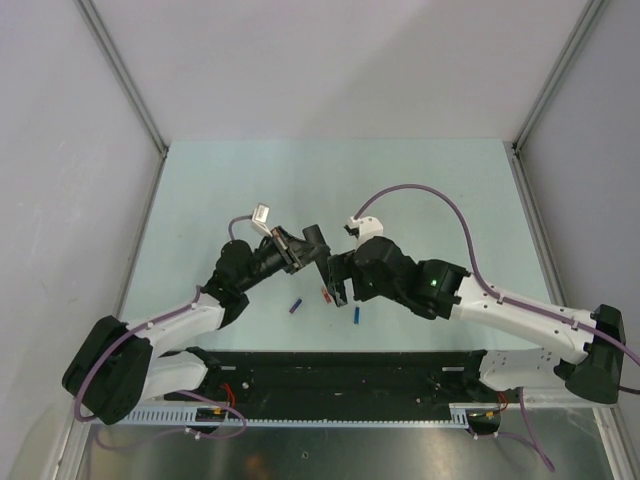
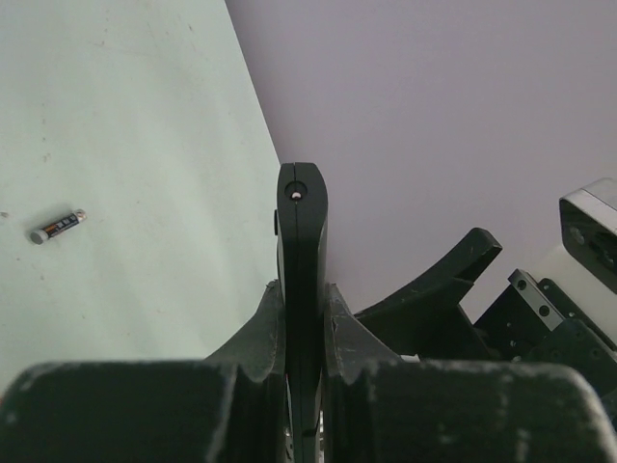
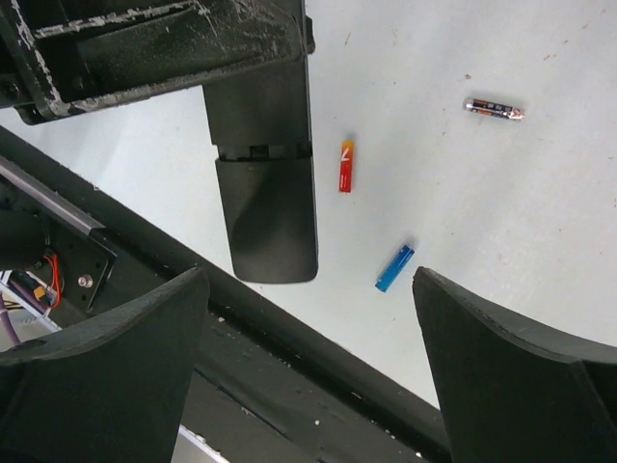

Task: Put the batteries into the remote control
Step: Remove the battery cover from the remote control.

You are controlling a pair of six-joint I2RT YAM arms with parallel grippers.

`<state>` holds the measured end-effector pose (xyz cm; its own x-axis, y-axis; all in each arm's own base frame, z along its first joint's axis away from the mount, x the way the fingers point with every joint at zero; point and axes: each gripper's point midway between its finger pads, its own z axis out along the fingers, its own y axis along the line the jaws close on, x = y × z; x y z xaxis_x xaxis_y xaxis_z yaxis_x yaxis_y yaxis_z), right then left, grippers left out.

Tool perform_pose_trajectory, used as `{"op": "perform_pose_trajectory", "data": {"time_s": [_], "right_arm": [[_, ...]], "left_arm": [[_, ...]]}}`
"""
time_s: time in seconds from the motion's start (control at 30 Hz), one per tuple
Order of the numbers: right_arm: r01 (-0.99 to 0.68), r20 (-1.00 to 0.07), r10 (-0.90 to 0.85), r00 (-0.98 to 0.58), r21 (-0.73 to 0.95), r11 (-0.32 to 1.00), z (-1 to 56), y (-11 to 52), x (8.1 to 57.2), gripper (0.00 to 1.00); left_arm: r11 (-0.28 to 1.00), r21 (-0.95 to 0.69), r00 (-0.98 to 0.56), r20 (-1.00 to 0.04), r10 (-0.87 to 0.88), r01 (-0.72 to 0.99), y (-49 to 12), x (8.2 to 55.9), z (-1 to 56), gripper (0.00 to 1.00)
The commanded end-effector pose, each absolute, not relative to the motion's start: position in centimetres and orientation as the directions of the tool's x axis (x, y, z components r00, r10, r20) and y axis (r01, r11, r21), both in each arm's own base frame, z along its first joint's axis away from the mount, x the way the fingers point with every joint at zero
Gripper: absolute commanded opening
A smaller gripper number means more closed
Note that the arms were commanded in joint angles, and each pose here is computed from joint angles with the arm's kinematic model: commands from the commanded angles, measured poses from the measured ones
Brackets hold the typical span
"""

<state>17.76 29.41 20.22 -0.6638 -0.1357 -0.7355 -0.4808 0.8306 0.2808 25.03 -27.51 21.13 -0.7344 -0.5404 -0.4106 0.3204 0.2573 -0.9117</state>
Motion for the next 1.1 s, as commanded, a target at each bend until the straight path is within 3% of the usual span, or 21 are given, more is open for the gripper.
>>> {"op": "perform_pose_trajectory", "data": {"time_s": [0.0, 0.3, 0.53, 1.07], "right_arm": [[-0.503, -0.781, -0.132, -0.61, 0.253, 0.826, 22.4, 30.4, 18.5, 0.91], [-0.536, -0.775, -0.189, -0.603, 0.219, 0.815, 21.8, 32.1, 18.5, 0.78], [-0.54, -0.765, -0.209, -0.609, 0.207, 0.816, 21.3, 32.2, 18.3, 0.63], [-0.536, -0.765, -0.209, -0.609, 0.204, 0.819, 21.7, 31.6, 17.9, 0.44]], "left_arm": [[0.162, -0.906, -0.737, -0.413, -0.535, 0.391, -28.1, 24.6, 24.6, 0.0], [0.158, -0.909, -0.743, -0.408, -0.531, 0.386, -28.1, 24.4, 24.5, 0.0], [0.16, -0.908, -0.741, -0.41, -0.532, 0.388, -28.2, 24.5, 24.5, 0.0], [0.173, -0.905, -0.731, -0.417, -0.54, 0.388, -28.0, 24.8, 24.2, 0.0]]}}
